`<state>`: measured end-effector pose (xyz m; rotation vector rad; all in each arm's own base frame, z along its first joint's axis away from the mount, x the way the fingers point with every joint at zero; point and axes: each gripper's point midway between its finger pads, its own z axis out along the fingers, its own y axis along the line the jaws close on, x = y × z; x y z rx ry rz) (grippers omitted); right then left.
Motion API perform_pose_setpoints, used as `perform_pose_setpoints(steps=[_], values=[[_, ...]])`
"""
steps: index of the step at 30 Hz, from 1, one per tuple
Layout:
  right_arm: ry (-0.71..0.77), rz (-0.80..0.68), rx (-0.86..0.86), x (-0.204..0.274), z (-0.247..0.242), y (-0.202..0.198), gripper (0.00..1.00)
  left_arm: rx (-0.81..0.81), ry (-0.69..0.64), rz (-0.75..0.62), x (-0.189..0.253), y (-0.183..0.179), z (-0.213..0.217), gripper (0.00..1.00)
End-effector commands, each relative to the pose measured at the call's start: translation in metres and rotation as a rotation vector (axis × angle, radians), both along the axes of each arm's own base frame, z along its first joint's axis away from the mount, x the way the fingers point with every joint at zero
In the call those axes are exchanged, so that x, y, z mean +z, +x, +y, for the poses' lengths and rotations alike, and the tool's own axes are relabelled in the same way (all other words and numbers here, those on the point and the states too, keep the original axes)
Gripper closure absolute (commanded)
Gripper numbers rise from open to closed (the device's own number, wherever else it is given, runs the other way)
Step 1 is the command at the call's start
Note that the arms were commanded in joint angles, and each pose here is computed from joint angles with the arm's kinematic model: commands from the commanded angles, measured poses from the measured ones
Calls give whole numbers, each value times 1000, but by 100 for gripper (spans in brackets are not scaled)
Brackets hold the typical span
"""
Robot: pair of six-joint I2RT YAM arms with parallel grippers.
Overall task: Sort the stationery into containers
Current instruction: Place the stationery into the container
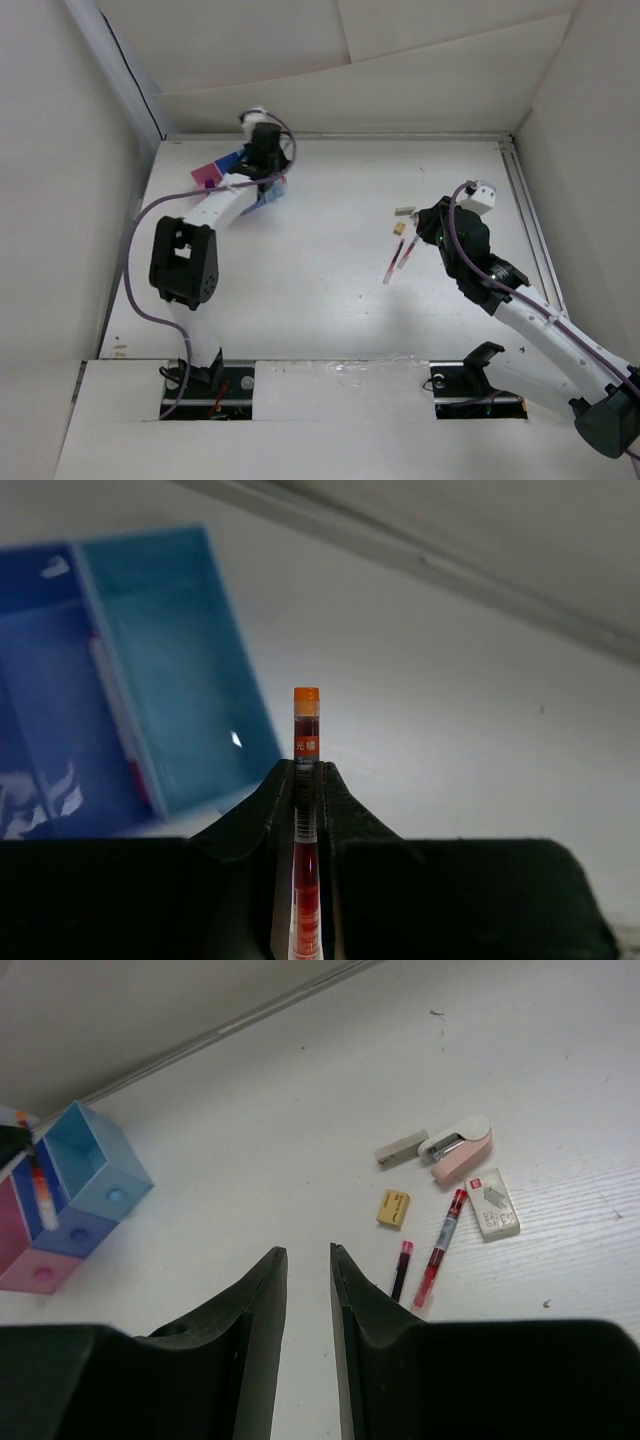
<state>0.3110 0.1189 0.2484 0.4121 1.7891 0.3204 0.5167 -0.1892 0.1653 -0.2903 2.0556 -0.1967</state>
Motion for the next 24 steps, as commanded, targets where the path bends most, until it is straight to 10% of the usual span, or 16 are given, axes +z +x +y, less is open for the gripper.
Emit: perform_pose_setpoints(steps=[1,10,24], values=[[35,-72,18,27,4,4,70,112,-233,-58,36,16,47,100],[33,-69,50,26,8,3,69,359,-264,-67,33,48,171,100],[35,-67,59,25,11,4,68,400,-195,-3,-2,58,181,84]])
